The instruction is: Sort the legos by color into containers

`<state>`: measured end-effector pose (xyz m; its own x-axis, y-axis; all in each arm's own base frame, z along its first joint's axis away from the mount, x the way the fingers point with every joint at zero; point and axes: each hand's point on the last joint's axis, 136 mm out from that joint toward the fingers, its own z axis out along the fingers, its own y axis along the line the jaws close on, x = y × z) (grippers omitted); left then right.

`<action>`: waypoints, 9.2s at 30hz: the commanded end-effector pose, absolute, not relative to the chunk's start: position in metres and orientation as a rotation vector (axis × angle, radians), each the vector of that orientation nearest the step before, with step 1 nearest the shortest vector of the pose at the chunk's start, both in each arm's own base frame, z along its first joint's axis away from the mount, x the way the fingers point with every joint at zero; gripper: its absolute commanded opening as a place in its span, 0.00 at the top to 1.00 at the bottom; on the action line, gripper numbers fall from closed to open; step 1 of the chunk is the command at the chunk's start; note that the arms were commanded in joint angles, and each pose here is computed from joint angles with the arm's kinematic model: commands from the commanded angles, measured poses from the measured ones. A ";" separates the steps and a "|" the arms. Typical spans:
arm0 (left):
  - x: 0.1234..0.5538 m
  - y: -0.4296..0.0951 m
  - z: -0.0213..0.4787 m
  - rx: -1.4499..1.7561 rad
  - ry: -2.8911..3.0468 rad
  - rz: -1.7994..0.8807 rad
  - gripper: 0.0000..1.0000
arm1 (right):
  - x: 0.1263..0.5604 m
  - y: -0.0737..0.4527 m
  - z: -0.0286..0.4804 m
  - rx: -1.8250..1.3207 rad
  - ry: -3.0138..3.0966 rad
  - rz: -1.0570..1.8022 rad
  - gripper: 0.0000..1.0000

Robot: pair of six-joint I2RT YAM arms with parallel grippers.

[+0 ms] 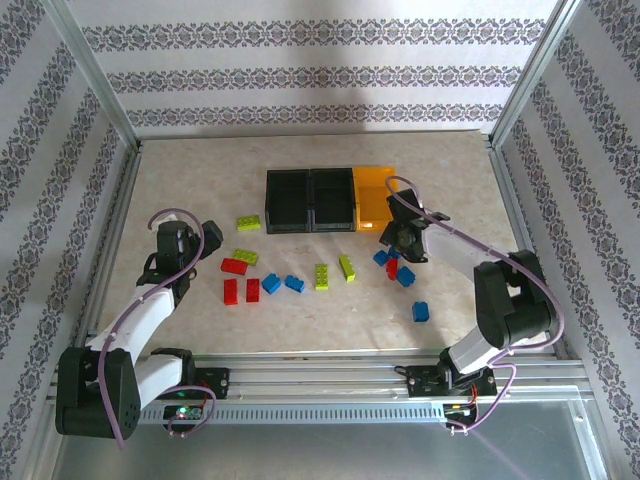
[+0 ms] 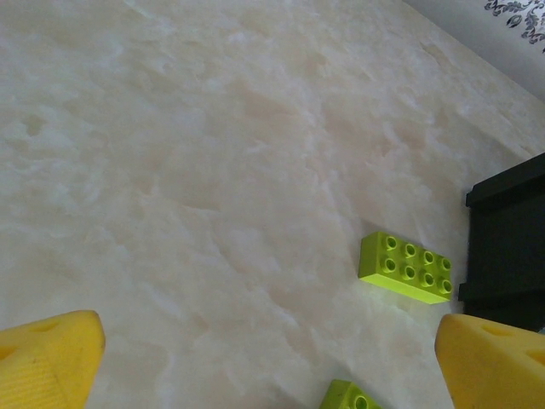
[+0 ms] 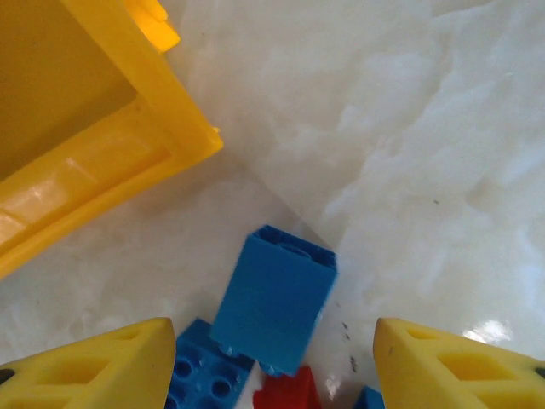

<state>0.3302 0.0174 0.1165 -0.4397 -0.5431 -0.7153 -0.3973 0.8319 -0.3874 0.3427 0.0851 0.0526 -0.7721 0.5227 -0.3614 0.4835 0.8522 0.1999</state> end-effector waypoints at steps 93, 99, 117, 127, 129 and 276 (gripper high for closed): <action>0.332 0.013 0.128 -0.658 2.097 -0.227 0.00 | 0.474 0.133 0.069 0.254 2.687 0.136 0.61; 0.334 0.009 0.125 -0.636 2.140 -0.232 0.00 | 0.471 0.130 0.079 0.254 2.668 0.133 0.56; 0.322 -0.001 0.108 -0.606 2.311 -0.239 0.00 | 0.446 0.133 0.120 0.260 2.568 0.161 0.41; 0.272 -0.022 0.088 -0.587 2.505 -0.177 0.02 | 0.404 0.121 0.144 0.265 2.480 0.081 0.03; 0.257 -0.030 0.081 -0.564 2.562 -0.155 0.04 | 0.395 0.114 0.146 0.296 2.465 0.069 0.02; 0.446 -0.178 0.187 -0.149 2.233 -0.322 0.16 | 0.174 0.061 0.030 0.830 2.760 0.071 0.30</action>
